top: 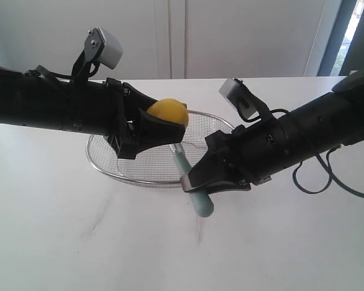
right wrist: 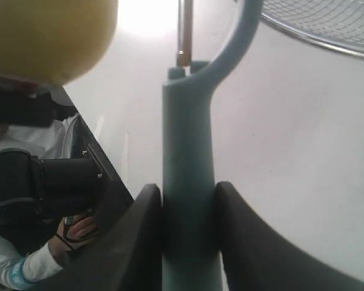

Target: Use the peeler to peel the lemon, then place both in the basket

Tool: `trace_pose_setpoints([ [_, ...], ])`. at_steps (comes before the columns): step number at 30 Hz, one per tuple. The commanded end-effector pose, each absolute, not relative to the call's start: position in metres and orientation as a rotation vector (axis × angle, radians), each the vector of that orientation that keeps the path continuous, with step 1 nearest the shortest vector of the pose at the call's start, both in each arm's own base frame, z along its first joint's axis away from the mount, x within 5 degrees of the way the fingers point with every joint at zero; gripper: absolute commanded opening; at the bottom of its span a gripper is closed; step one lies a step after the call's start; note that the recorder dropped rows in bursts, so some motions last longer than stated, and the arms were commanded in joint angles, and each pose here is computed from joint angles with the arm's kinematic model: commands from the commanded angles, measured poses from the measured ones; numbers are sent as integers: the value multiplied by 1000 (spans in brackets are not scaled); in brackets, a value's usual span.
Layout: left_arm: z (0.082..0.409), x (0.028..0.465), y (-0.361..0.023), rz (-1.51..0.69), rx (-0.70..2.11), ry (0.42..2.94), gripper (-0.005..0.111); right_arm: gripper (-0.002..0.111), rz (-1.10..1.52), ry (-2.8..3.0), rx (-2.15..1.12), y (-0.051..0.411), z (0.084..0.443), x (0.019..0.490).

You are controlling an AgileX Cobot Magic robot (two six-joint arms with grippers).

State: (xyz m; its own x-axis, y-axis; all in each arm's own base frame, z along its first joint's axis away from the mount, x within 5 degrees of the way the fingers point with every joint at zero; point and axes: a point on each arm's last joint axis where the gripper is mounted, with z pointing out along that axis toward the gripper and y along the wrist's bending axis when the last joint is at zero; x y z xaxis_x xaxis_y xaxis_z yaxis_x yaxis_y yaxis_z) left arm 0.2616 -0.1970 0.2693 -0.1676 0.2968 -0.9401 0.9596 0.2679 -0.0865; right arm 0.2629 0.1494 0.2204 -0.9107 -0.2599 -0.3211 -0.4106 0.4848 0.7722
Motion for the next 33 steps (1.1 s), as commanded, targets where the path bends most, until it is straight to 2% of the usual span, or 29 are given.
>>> trace_pose_setpoints([
  [1,274,259,-198,-979,1157,1633,0,0,1434,2534,-581,151,223,263],
  [12,273,258,-197,-969,1173,1634,0,0,1368,2484,-463,143,238,267],
  [25,273,258,-198,-972,1174,1634,0,0,1337,2370,-459,127,275,255],
  [33,273,258,-197,-971,1168,1640,0,0,1253,2397,-483,124,270,257],
])
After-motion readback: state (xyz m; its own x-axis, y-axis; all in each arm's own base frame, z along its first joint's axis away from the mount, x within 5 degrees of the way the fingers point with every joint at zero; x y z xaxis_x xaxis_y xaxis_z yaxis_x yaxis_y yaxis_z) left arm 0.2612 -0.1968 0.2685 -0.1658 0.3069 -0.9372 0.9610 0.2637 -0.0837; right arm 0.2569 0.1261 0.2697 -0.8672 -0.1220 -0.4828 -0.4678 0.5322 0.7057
